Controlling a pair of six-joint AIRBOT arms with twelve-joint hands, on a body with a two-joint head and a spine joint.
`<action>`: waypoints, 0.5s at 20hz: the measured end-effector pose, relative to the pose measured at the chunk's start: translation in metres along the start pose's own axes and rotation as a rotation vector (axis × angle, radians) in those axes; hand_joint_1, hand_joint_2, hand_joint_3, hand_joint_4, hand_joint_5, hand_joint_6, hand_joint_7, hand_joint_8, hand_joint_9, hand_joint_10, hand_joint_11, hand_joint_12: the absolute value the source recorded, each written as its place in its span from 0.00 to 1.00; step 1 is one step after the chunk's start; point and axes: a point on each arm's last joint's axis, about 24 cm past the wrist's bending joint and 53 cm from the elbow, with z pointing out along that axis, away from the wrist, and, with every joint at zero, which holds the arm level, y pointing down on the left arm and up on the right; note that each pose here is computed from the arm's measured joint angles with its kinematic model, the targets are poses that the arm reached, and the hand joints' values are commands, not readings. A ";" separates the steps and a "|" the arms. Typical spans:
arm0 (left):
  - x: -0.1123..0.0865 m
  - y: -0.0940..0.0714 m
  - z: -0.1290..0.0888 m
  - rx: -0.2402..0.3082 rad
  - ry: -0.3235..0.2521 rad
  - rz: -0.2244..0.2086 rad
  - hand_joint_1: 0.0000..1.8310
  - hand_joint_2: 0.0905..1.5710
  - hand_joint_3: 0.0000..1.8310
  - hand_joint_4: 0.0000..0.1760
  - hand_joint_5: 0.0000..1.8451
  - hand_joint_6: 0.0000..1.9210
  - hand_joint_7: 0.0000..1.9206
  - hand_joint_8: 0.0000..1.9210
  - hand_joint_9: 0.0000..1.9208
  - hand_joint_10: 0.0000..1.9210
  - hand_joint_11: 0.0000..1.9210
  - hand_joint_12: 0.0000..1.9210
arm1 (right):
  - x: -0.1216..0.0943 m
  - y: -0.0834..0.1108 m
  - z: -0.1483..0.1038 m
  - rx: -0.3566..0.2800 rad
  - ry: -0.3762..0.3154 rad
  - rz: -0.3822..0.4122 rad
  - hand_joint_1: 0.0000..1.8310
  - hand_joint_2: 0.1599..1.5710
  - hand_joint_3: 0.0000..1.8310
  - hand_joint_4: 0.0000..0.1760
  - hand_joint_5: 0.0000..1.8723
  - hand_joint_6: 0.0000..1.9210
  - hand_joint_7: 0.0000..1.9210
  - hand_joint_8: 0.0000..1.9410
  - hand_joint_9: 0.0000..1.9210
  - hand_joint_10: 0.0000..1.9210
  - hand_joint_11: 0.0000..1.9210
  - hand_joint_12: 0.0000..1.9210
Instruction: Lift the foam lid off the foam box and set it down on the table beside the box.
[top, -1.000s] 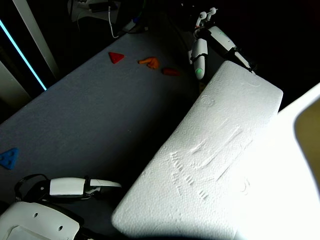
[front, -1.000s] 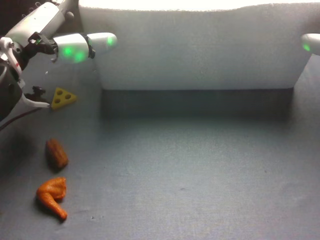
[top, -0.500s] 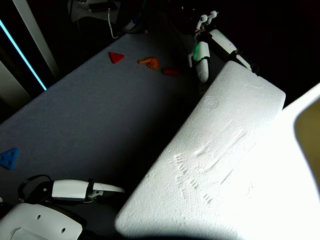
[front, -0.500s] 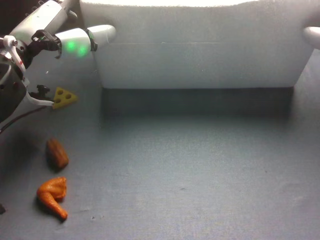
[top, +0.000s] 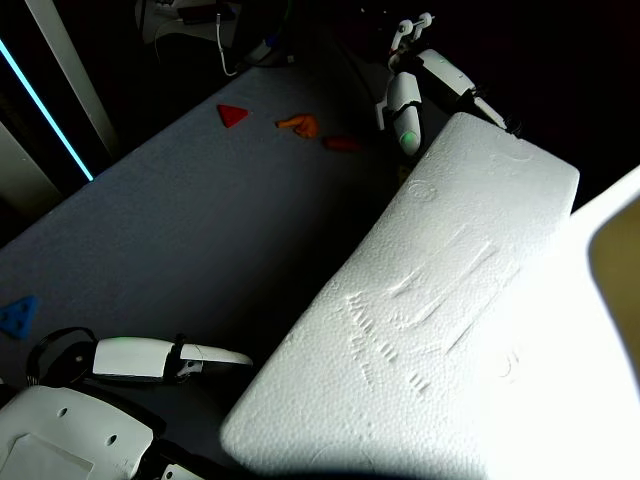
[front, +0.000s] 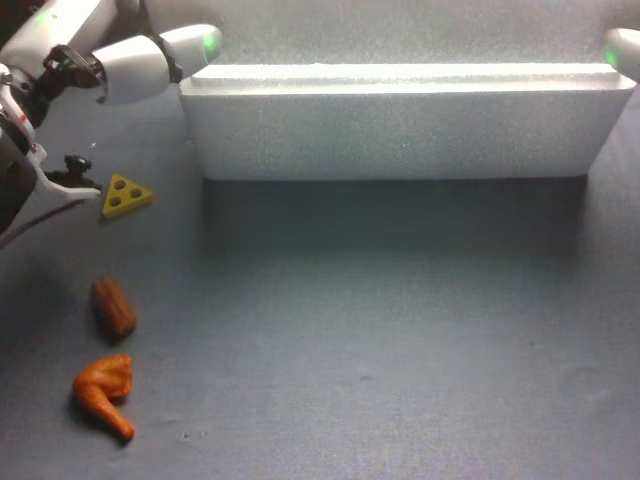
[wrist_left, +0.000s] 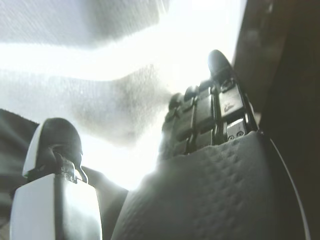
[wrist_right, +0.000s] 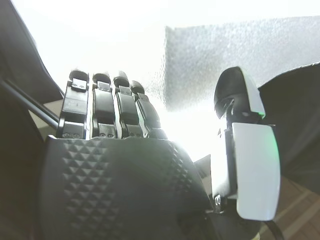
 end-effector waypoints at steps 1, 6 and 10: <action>0.000 -0.004 -0.001 0.012 -0.001 -0.001 0.25 0.66 0.00 0.17 0.06 0.00 0.00 0.00 0.00 0.00 0.00 0.51 | -0.001 0.003 -0.001 -0.007 -0.003 -0.001 0.26 0.68 0.00 0.00 0.00 0.00 0.00 0.00 0.00 0.00 0.01 0.01; -0.002 -0.028 -0.012 0.081 0.001 0.003 0.24 0.65 0.00 0.21 0.08 0.00 0.01 0.00 0.02 0.01 0.00 0.66 | -0.018 0.027 -0.010 -0.074 -0.041 -0.004 0.30 0.71 0.00 0.00 0.00 0.19 0.11 0.01 0.00 0.36 0.00 0.76; -0.005 -0.036 -0.029 0.109 -0.002 0.017 0.23 0.66 0.00 0.29 0.06 0.00 0.01 0.00 0.01 0.00 0.00 0.64 | -0.019 0.048 -0.022 -0.138 -0.033 -0.024 0.27 0.70 0.00 0.00 0.00 0.07 0.09 0.00 0.00 0.33 0.00 0.75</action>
